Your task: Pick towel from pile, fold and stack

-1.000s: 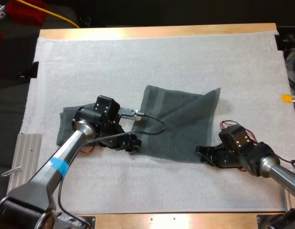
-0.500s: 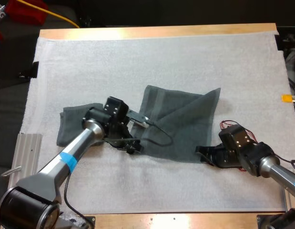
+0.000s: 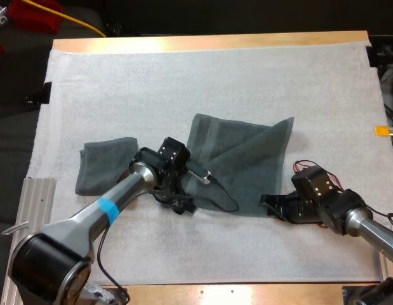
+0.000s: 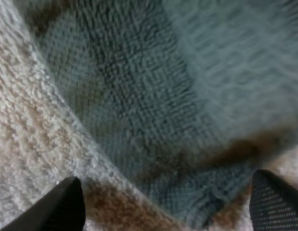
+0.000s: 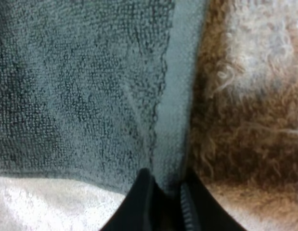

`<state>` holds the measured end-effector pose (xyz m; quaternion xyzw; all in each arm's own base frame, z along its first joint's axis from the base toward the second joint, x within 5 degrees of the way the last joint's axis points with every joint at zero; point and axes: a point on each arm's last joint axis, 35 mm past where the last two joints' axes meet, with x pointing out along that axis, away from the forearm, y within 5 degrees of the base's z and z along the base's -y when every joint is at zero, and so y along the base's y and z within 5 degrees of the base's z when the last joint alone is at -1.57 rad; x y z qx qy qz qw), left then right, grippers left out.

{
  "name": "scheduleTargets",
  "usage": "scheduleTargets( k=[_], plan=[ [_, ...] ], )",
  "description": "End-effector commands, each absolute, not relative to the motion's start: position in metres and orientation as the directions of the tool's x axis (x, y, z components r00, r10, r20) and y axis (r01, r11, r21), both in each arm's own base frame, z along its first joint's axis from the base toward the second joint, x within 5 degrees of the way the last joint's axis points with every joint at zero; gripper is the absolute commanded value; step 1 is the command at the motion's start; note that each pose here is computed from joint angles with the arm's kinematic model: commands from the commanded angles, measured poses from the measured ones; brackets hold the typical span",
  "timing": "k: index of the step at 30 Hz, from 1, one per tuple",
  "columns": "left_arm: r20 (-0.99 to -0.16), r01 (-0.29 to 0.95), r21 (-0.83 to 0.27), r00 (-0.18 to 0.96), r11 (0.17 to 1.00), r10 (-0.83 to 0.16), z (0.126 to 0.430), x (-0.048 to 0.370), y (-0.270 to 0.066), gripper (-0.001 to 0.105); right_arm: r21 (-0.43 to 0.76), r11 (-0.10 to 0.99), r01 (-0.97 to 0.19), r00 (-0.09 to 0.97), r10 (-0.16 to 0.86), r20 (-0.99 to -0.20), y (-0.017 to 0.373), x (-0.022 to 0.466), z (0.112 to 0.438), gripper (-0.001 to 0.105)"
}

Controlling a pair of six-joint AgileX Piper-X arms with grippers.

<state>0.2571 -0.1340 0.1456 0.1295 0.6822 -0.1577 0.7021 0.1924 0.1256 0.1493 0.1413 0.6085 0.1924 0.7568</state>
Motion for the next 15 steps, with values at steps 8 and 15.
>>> scheduleTargets(
  k=[8, 15],
  plan=[
    [-0.999, 0.399, -0.02, 0.035, 0.917, -0.037, 0.1457, 0.2577, -0.1348, 0.055, 0.451, 0.882, -0.135, 0.195, 0.47, -0.861, 0.1256, 0.1928, 0.1519, 0.001],
    [-0.999, 0.399, -0.02, 0.037, 0.917, -0.038, 0.1457, 0.258, -0.135, 0.041, 0.451, 0.882, -0.135, 0.195, 0.47, -0.861, 0.1256, 0.1928, 0.1519, 0.001]
  ],
)
